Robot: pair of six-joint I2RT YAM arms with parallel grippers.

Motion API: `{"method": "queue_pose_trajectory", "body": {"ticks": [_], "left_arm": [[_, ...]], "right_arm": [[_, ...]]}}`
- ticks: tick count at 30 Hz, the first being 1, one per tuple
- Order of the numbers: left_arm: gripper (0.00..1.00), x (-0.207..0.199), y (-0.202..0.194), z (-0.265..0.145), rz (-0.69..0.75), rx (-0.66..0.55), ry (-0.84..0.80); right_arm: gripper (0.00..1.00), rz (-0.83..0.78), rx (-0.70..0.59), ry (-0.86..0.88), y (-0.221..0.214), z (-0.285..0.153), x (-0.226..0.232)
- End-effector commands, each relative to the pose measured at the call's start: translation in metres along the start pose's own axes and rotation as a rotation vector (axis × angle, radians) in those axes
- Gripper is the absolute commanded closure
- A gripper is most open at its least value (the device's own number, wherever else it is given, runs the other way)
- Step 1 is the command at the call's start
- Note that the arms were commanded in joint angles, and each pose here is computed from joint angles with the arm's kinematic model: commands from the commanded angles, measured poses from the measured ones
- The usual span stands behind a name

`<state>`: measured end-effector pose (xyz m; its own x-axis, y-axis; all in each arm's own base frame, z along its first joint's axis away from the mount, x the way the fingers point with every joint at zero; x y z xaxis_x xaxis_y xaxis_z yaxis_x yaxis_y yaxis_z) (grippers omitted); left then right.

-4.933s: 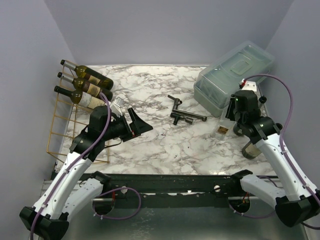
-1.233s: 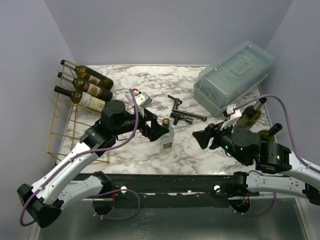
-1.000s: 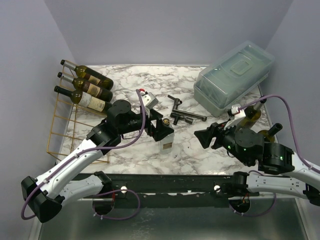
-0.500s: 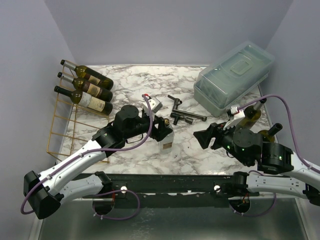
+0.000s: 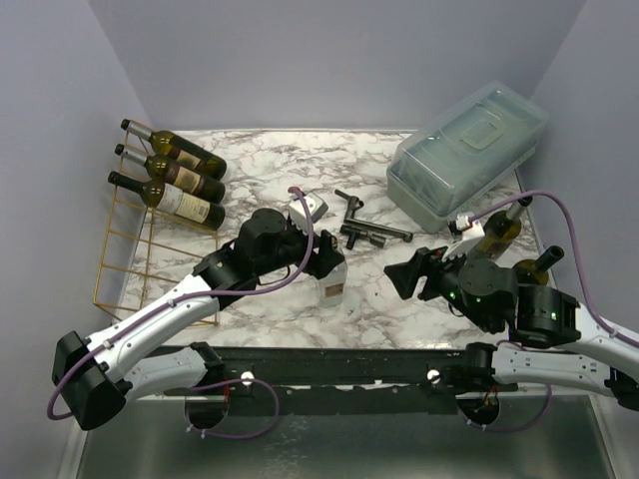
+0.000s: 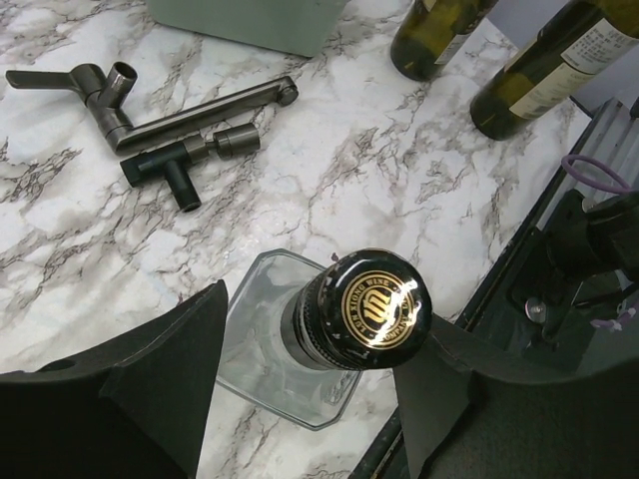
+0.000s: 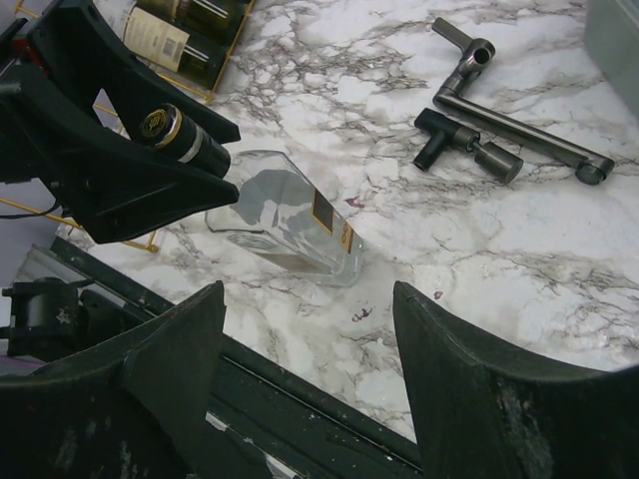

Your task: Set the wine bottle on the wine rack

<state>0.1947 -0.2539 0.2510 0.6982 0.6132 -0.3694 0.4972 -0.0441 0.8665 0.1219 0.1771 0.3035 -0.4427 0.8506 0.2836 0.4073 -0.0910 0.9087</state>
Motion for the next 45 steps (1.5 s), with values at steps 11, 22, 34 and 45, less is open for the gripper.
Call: {"method": "queue_pose_trajectory", "body": {"ticks": [11,22,34,45], "left_arm": [[0.68,0.008,0.012,-0.001,-0.048,-0.081,0.085],[0.92,0.027,0.027,-0.024,-0.072,-0.084,0.296],[1.0,0.048,0.069,-0.071,-0.086,-0.194,0.542],[1.0,0.133,0.099,-0.141,-0.324,-0.315,0.908]], "right_arm": [[0.2,0.022,-0.015,-0.049,-0.001,0.0,-0.008],[0.12,0.0,0.019,-0.057,-0.011,0.009,-0.004],[0.09,-0.023,0.016,-0.067,-0.01,0.014,-0.002],[0.09,-0.02,0.024,-0.075,-0.013,0.015,-0.003]]}}
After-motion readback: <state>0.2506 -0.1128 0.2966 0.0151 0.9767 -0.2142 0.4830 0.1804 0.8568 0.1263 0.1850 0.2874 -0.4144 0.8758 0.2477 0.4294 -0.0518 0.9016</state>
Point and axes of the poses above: each gripper's point midway between its finger pads, its own z axis out along the fingers, its own x axis along the line the jaws close on, y = z × x, the point moved 4 cm from there along -z, back along the fingers, and after that the axes turned 6 degrees about -z, right-handed, at the moved point
